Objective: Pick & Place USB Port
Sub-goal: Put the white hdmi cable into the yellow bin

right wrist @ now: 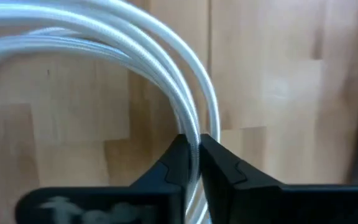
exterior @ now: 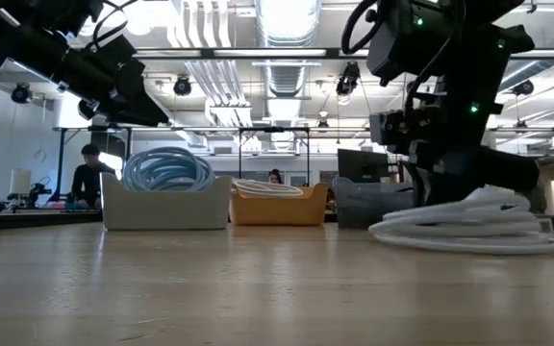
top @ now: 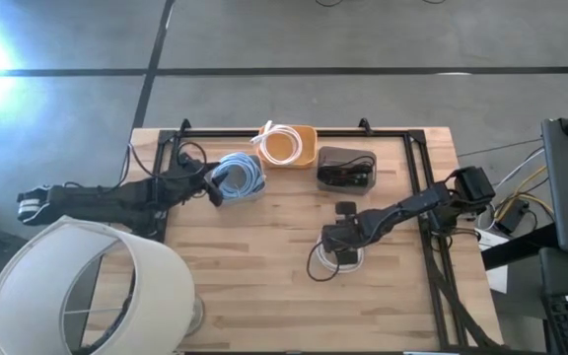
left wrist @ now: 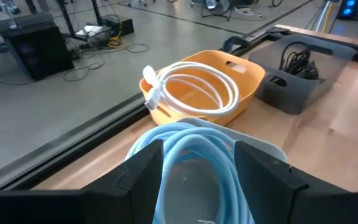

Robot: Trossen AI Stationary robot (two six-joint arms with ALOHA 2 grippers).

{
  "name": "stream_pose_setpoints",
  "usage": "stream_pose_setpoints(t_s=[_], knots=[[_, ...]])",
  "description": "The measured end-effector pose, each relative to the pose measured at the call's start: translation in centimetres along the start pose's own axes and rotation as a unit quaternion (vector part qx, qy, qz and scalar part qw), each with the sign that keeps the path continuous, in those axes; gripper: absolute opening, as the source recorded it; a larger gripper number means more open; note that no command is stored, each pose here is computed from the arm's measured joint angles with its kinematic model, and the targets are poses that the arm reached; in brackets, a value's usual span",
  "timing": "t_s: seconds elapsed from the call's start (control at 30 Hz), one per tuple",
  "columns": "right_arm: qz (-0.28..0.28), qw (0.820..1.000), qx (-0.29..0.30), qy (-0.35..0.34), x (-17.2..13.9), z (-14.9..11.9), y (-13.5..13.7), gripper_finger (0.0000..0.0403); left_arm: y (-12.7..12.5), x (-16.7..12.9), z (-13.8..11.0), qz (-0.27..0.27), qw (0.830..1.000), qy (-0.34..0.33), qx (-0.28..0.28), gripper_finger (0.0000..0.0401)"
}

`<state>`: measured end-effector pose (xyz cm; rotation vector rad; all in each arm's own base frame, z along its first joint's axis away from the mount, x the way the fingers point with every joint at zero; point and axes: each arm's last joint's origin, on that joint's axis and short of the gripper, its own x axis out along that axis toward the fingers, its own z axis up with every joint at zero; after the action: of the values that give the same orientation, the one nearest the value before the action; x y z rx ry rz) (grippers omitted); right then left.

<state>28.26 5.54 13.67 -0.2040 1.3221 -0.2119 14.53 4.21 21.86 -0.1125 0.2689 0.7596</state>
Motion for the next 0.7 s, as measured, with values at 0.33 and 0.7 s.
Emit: stream_pose_setpoints(t_s=[0.33, 0.7], knots=[[-0.054, 0.994, -0.015, -0.094, -3.8, 3.2, -1.1, 0.0017, -0.2, 0.2, -0.1, -0.007, 1.000, 0.005, 0.008, 0.0199], [-0.297, 0.927, -0.032, -0.228, -8.1, 9.9, -8.5, 0.0020, -0.2, 0.2, -0.1, -0.007, 1.000, 0.004, 0.007, 0.0199]])
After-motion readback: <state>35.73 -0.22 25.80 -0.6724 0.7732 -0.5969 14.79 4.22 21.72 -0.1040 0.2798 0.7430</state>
